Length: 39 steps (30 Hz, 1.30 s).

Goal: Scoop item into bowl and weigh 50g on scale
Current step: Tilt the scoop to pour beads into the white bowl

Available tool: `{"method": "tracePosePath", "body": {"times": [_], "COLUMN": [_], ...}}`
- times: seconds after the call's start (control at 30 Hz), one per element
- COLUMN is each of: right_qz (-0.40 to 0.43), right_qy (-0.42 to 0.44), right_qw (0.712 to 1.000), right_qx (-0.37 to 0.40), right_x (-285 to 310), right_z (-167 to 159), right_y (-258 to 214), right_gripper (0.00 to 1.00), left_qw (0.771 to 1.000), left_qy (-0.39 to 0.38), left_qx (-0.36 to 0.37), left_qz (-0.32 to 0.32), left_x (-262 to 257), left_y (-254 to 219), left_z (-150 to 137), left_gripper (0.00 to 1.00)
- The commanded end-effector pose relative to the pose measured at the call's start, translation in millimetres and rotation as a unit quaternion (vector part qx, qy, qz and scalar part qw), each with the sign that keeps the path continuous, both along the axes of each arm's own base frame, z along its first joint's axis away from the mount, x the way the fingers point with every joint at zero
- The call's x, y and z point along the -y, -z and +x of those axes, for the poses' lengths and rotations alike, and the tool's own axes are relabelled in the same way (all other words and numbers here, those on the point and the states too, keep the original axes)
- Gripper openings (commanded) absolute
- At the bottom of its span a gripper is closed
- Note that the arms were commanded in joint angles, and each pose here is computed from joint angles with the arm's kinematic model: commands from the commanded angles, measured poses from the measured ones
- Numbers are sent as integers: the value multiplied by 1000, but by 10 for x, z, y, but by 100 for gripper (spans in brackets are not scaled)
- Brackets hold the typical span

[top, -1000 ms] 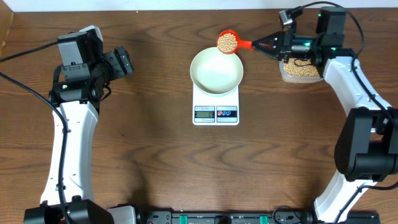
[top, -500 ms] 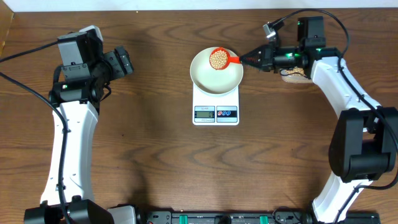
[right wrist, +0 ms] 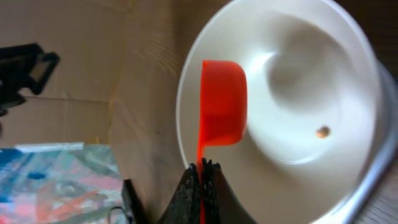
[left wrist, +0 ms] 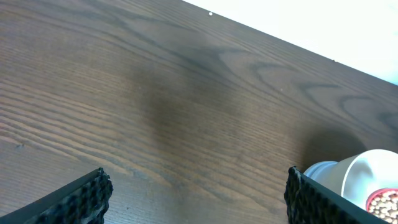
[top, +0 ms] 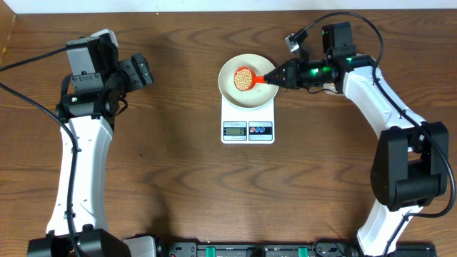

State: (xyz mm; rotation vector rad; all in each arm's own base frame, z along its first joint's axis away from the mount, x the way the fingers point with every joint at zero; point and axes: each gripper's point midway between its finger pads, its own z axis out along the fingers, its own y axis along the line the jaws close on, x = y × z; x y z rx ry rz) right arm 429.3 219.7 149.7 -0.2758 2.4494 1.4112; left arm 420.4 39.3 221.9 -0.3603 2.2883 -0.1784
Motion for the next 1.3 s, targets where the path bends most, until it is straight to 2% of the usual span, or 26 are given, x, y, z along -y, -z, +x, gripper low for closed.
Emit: {"method": "tracePosePath", "body": {"times": [0.0,0.43,0.87,1.27], "right_qz": [-37,-115,-212,-277], "right_qy": [-2,-5,-5,-17], "right_qw": [999,990,967,946], "right_qx": [37,82,140,168], "right_x": [-28,-108,-139,-175], "right_z": [38,37,105,56], "right_y": [-33,-133,-314,-270], "right_gripper": [1,1,1,1], "left_qw": [1000,1000,1000,1000], "left_qy": [0,0,0,0], "left_qx": [4,4,4,4], "left_qz": [9,9,9,9], "left_x": [-27,-28,-28,-27], "left_y": [-40,-41,-40,-41], "left_z": [5,5,5,5], "left_gripper": [91,91,91,91]}}
